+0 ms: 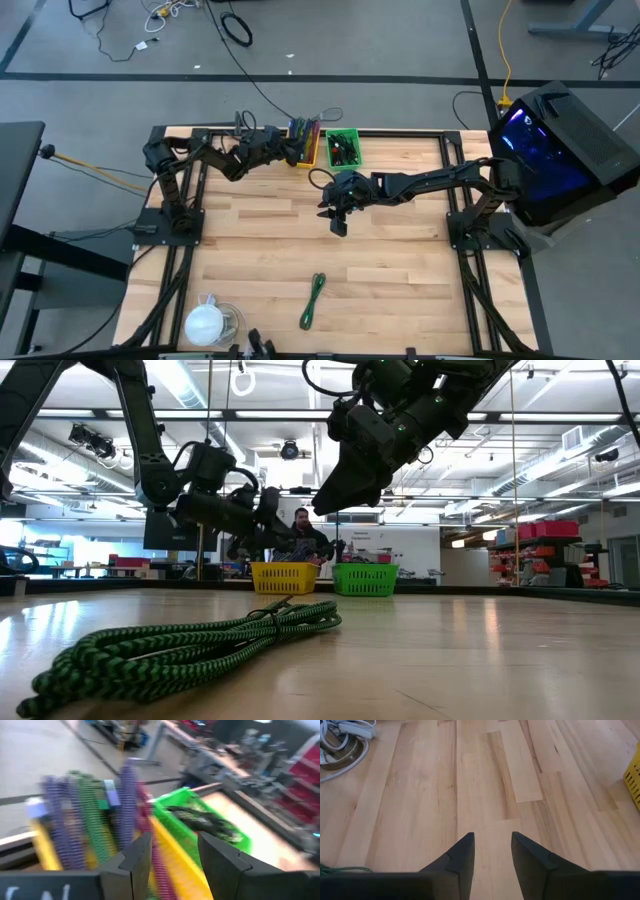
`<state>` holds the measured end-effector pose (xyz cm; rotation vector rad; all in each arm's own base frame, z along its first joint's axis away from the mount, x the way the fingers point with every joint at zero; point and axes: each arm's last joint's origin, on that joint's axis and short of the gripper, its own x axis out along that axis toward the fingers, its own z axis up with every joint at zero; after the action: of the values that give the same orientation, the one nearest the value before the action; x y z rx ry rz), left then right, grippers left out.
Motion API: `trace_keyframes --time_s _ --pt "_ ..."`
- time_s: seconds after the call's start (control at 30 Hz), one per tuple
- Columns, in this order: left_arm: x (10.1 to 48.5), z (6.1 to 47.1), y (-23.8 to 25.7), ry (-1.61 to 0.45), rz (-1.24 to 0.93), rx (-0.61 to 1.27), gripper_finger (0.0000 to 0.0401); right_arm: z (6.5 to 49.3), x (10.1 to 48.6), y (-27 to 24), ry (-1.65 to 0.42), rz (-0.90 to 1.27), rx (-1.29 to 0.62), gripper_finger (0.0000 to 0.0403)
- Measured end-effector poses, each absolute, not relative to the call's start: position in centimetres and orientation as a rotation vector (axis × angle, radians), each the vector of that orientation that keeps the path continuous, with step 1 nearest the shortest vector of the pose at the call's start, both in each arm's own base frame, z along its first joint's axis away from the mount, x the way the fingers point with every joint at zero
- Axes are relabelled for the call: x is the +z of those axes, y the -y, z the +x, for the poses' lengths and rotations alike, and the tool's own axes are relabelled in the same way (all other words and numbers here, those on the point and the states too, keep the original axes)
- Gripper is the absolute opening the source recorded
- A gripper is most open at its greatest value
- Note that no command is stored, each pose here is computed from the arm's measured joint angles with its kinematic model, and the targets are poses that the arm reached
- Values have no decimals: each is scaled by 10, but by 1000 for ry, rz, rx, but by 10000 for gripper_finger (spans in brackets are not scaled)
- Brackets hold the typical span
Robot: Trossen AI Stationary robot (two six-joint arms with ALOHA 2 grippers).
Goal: Pick & Place USB Port
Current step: Put the green charger cable into the yellow bin
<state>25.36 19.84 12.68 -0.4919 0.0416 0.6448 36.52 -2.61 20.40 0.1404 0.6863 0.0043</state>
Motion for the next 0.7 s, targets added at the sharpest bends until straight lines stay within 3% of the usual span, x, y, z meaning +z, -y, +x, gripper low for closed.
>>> trace_keyframes --time_s 0.33,0.7 --pt "147 270 -162 -96 -657 -5 161 363 201 28 -720 109 -65 131" --pt "135 306 -70 -316 -725 -236 160 350 189 27 -908 148 -135 131"
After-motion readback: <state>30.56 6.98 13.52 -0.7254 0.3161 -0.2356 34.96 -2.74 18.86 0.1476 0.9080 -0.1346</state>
